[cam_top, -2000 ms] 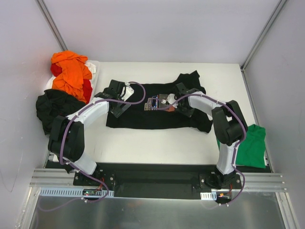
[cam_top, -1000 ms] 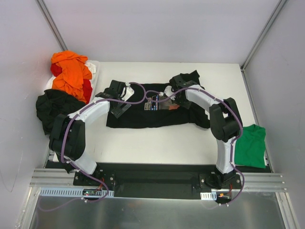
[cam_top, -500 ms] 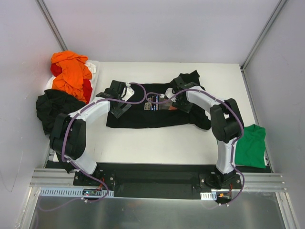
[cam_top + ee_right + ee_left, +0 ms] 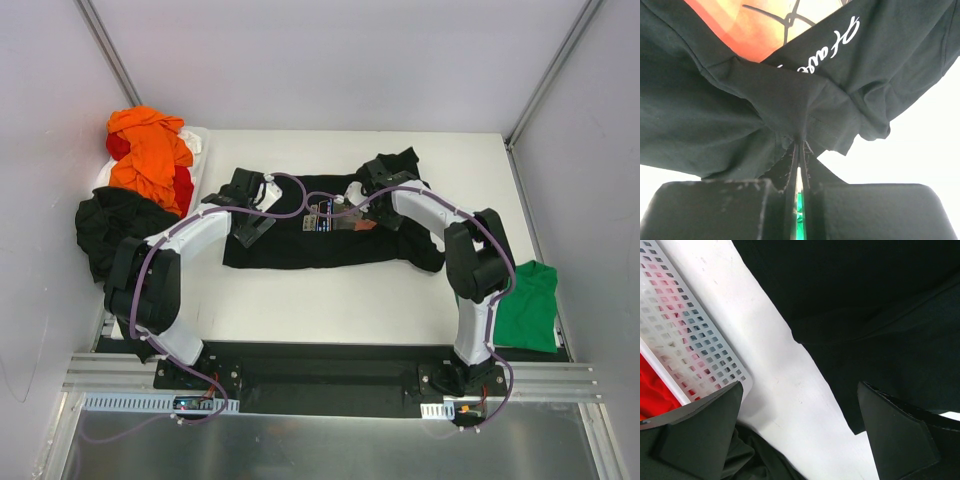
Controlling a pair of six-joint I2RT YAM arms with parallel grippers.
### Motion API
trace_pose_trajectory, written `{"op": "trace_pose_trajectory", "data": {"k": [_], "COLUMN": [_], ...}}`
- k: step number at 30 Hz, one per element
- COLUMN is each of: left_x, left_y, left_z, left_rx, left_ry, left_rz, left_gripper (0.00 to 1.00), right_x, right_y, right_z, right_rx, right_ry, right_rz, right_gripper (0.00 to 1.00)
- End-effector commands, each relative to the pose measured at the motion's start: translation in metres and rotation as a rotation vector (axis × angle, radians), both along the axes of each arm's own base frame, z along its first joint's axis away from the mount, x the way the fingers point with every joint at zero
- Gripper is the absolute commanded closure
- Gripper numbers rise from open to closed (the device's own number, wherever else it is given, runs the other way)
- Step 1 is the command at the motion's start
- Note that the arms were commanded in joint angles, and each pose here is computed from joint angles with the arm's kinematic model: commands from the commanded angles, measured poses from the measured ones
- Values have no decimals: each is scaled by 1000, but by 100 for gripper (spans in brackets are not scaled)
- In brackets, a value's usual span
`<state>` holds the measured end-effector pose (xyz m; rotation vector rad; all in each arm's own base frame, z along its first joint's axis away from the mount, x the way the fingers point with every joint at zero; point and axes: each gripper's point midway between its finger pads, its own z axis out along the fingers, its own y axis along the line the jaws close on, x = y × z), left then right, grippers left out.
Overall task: Fold and stack the t-shirts
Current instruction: Fold the flattened tshirt in 1/3 of the way
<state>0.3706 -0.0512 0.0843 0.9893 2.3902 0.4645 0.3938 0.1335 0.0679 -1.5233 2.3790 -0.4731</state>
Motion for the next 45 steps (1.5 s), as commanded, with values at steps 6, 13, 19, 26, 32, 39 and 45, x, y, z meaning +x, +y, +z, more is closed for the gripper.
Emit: {"op": "trace_pose_trajectory", "data": {"k": [6, 13, 19, 26, 32, 39, 45], "left_x": [0, 0, 1, 2, 4, 4, 5], "left_y": [7, 9, 8, 9, 11, 10, 11], "left_z": [-6, -7, -8, -9, -6, -6, -4], "left_rx": [24, 35, 32, 34, 48, 46, 51], "left_ry": [5, 4, 4, 3, -6, -7, -10], "left_rz": [22, 25, 24, 25, 28, 28, 24], "left_gripper": [1, 1, 1, 1, 1, 1, 1], "right_x": [11, 35, 54, 74, 89, 105, 111], "right_y": [2, 5, 6, 5, 5, 5, 8], "right_z": [19, 28, 36, 36, 41, 46, 44], "right_rx": [3, -18, -28, -62, -94, -138, -180], "right_ry": [-57, -110, -155, -213, -259, -307, -332], "right_rz": [3, 1, -7, -20, -24, -23, -5], "right_gripper": [99, 99, 99, 99, 99, 99, 94]}}
